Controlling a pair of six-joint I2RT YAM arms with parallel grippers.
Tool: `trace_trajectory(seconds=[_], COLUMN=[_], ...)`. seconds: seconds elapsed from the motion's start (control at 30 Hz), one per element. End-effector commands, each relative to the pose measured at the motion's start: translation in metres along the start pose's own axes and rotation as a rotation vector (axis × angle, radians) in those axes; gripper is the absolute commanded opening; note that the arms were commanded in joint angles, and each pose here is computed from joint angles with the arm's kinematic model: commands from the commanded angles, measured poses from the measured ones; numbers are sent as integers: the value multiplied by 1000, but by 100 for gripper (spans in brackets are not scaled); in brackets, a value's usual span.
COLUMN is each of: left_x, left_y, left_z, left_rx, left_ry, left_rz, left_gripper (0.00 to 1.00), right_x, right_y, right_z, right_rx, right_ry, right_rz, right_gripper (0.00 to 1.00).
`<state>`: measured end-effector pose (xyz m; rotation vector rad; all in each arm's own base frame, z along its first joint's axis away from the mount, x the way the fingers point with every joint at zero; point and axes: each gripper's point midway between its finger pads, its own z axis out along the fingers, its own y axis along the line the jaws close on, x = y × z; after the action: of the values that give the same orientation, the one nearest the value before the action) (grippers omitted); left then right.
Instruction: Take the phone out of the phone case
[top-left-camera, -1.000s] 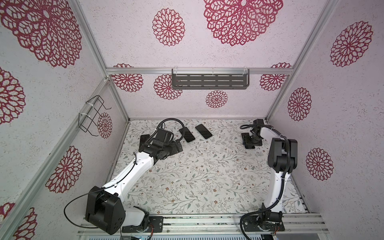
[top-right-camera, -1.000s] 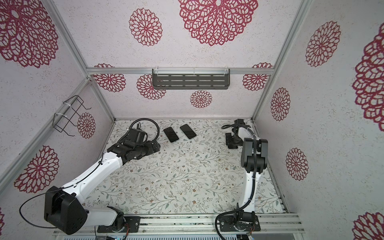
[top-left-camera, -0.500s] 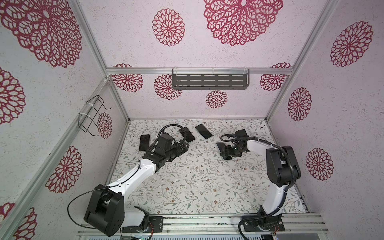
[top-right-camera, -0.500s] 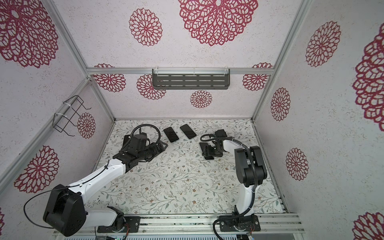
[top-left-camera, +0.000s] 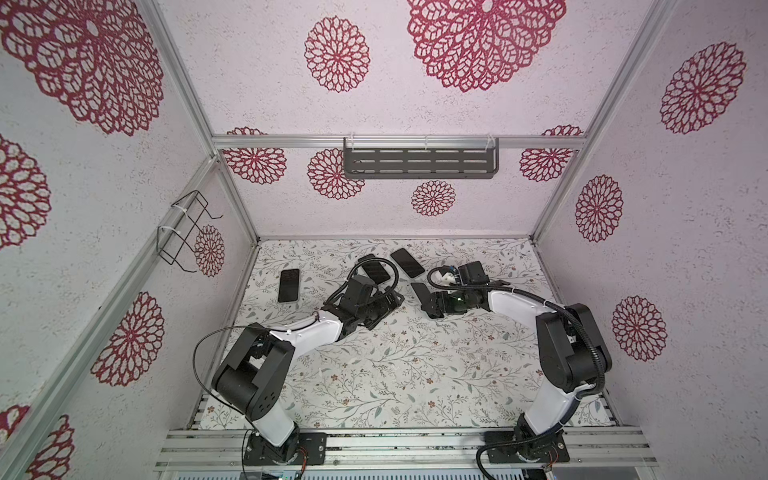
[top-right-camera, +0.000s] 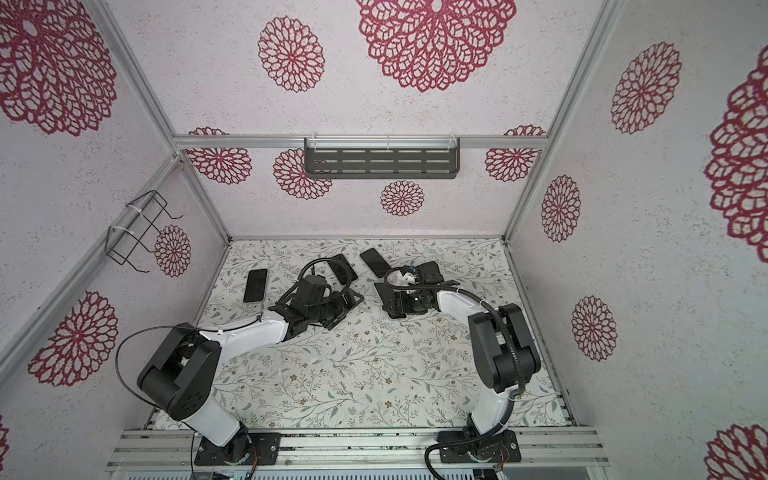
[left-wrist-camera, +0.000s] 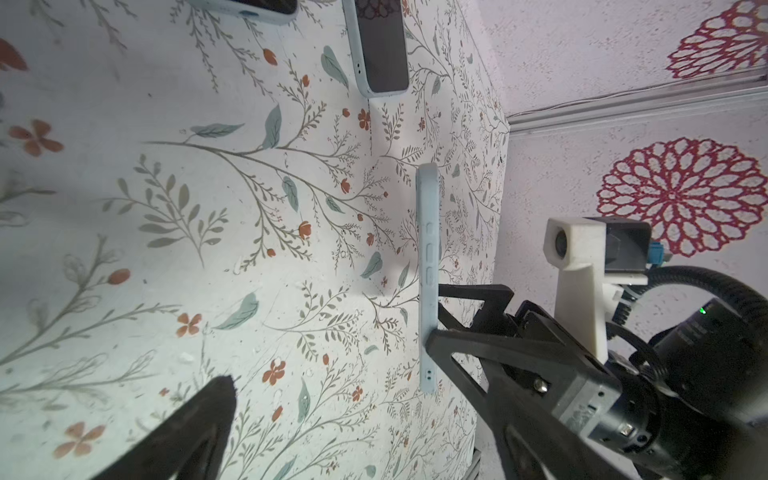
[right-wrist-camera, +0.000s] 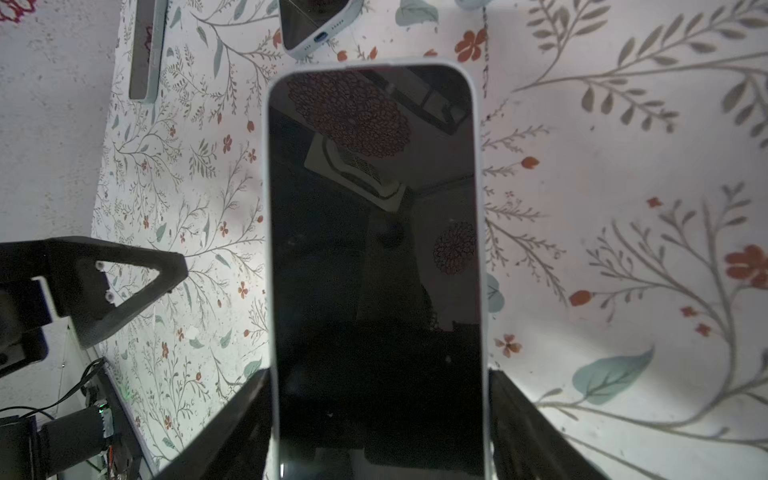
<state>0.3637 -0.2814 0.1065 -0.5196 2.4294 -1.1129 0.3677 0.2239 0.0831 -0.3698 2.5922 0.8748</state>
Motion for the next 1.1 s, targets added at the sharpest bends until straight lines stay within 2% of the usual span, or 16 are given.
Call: trace_trajectory(seconds=[0.0, 0.2, 0.33, 0.47, 0.53, 0.63, 0.8, 1.07], left_x=[-4, 4, -1, -3, -3, -4, -5, -2], left_y=[-26, -26, -28, -29, -27, -27, -27, -31], left_z=[6, 27, 31, 36, 39, 40, 41, 44], left_rx=[90, 127, 127, 132, 128, 138, 124, 123], left_ry=[-20, 3, -14, -14, -16, -23, -27, -15], left_rz=[-19, -86, -87, -99, -110, -122, -116, -114], left_gripper=[98, 99, 100, 96, 90, 72, 52, 34], right_x=[-12, -10, -2, 6, 9, 12, 13, 15], right_y=[26, 53, 62, 67, 70, 72, 79, 89], right_z=[-8, -12, -11, -10, -10, -11, -13, -18], right_rx=[-87, -195, -218, -231, -241, -246, -271, -285], right_ry=[-58, -84, -66, -60, -62, -63, -73, -79], right_rz=[-27, -42, -55, -54, -59, -53, -54, -62], right_gripper=[22, 22, 22, 21, 21, 21, 20, 20])
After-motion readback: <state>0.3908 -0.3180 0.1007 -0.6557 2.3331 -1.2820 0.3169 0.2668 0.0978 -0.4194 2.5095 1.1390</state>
